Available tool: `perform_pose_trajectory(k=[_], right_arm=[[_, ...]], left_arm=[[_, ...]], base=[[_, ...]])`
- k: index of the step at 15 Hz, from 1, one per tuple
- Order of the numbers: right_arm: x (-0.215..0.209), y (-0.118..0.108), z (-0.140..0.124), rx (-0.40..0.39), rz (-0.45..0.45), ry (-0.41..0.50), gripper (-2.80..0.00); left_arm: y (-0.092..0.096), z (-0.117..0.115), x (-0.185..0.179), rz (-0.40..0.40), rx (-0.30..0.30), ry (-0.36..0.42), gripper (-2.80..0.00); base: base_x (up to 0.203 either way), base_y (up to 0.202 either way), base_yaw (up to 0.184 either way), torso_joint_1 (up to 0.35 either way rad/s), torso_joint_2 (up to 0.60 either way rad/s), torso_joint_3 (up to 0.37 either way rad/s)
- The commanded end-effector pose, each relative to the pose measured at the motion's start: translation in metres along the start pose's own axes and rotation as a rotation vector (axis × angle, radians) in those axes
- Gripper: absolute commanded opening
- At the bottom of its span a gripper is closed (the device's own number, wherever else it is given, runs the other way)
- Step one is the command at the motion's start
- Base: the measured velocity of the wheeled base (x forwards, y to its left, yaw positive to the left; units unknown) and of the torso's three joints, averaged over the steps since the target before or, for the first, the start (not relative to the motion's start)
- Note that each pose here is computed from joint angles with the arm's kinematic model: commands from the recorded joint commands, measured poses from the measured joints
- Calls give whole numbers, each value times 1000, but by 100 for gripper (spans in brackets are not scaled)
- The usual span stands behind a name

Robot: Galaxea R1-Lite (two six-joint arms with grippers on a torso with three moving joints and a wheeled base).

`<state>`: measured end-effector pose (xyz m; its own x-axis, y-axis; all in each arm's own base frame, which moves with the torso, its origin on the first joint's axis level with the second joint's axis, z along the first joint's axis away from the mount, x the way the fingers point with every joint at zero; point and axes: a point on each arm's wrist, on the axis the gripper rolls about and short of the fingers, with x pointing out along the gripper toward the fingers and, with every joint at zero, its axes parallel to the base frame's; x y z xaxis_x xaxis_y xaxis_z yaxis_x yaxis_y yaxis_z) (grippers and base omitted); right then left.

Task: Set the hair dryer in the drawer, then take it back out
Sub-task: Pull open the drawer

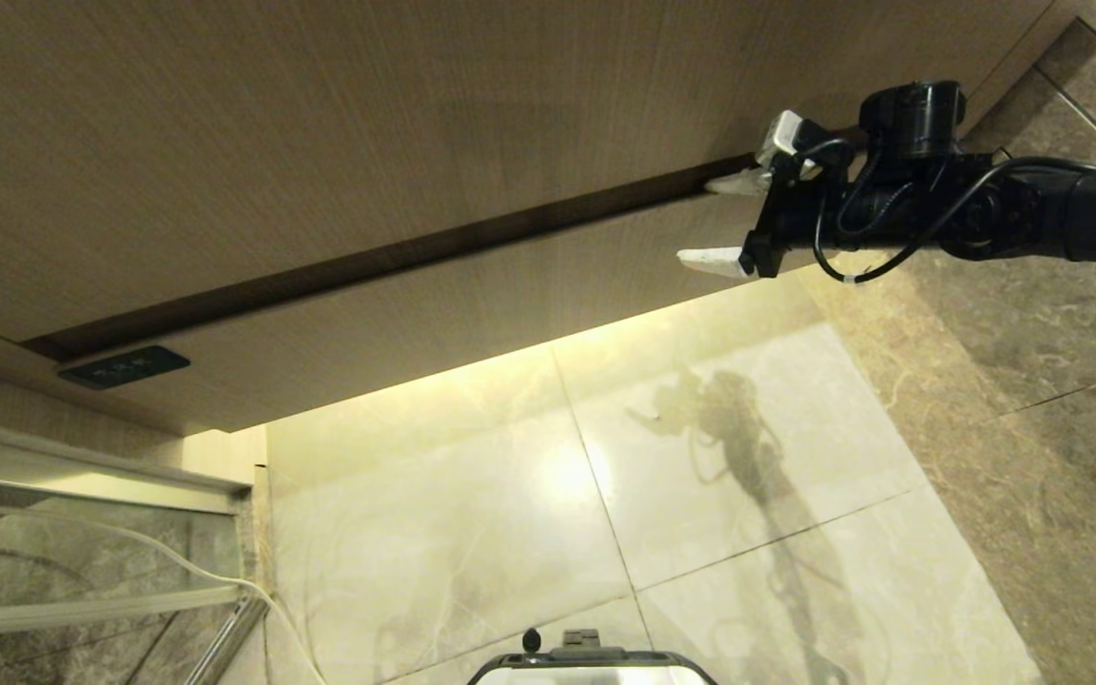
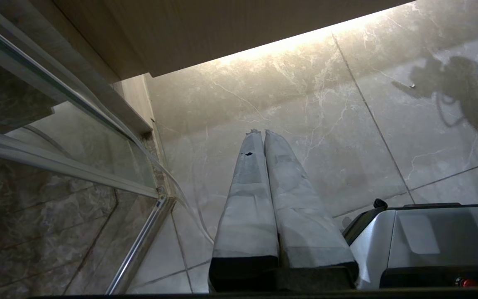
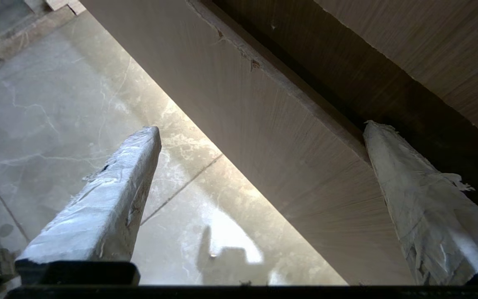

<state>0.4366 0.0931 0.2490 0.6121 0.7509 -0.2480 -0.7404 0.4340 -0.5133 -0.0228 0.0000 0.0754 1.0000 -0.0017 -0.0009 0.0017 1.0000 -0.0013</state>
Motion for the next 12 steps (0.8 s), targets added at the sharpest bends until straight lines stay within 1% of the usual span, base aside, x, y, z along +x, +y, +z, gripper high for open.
perform_pose_trajectory(k=[1,3,4,7,9,12], right_arm=[[-3,3,-1,22,21,15,0],[-9,10,1,80,65,61,0],[-12,12,2,94,76,72,0],[-19,15,6,108,83,90,0],[-24,15,13,101,69,92,0],[-41,26,21,153,110,139,0]], left_arm=[[0,0,0,0,0,1,-280],[0,0,0,-1,0,1,-280],[0,0,0,-1,0,0,-280],[0,0,0,-1,0,-1,-280],[0,0,0,0,0,1,-280],[0,0,0,0,0,0,-280]], base=[[0,0,0,0,0,0],[0,0,0,0,0,0],[0,0,0,0,0,0],[0,0,0,0,0,0],[0,0,0,0,0,0],[0,0,0,0,0,0]])
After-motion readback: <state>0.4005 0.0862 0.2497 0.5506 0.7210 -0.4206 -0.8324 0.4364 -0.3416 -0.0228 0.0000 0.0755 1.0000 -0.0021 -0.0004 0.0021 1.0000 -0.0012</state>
